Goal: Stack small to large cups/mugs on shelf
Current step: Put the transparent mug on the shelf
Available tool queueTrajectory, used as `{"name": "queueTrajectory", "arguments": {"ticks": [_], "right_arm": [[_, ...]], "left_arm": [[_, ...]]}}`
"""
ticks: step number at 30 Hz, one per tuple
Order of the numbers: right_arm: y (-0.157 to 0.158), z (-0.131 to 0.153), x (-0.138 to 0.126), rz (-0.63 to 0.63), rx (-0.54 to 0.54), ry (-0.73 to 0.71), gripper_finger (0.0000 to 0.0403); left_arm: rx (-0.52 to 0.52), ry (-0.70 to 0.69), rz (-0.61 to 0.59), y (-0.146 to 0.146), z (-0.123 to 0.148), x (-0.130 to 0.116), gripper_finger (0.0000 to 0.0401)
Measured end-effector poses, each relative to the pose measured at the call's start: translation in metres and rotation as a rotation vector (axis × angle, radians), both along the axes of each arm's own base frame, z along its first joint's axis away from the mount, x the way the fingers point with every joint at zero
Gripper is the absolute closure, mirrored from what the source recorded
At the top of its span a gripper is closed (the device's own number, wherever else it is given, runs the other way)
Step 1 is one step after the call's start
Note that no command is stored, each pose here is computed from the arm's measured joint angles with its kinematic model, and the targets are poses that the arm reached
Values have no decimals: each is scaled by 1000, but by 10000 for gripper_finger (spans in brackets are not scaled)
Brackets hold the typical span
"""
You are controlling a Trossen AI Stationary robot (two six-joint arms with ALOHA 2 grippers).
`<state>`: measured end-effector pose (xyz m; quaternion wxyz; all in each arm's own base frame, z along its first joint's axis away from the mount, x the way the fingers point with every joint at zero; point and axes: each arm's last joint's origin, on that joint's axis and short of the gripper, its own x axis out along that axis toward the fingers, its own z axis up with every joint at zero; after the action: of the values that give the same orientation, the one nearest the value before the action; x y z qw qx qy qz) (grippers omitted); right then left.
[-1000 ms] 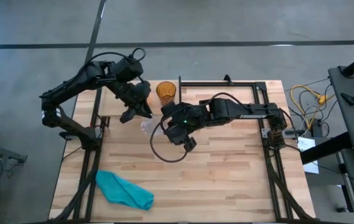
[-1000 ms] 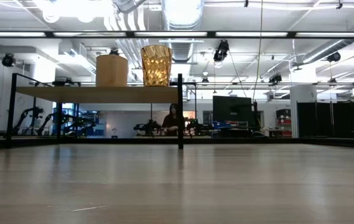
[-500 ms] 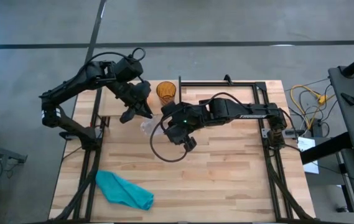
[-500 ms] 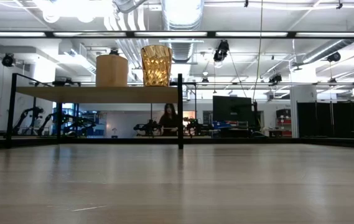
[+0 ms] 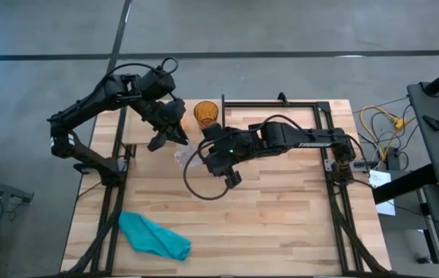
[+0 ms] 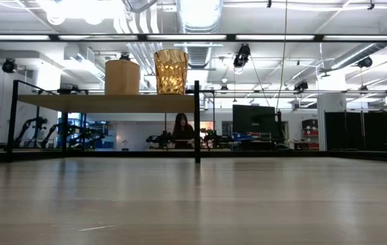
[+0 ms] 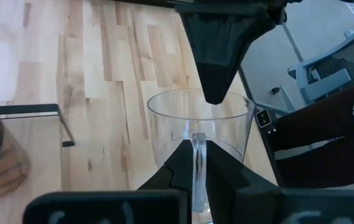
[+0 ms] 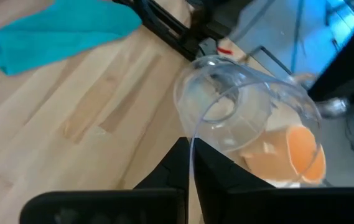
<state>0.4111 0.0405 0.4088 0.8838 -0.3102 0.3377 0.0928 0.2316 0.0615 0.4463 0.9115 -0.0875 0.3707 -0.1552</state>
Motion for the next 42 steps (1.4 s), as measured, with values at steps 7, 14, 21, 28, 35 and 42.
{"name": "queueTrajectory", "arguments": {"ticks": [7,14,21,28,35,42], "right_arm": [[-1,0,0,-55,25,-9,362],[-2,1,1,-92,48,-16,317],[0,5,-4,-139,-23,-18,288],[3,24,-18,-181,-44,-39,286],[0,31,-28,-261,-3,-41,289],[-1,39,-38,-324,40,-62,292]], "left_arm": [[2,-1,4,0,1,-1,399],[33,12,32,1,0,0,399],[71,50,70,2,-2,-2,399],[110,99,106,2,-5,-5,399],[130,91,160,1,0,-14,399],[209,87,398,-3,14,-42,399]]}}
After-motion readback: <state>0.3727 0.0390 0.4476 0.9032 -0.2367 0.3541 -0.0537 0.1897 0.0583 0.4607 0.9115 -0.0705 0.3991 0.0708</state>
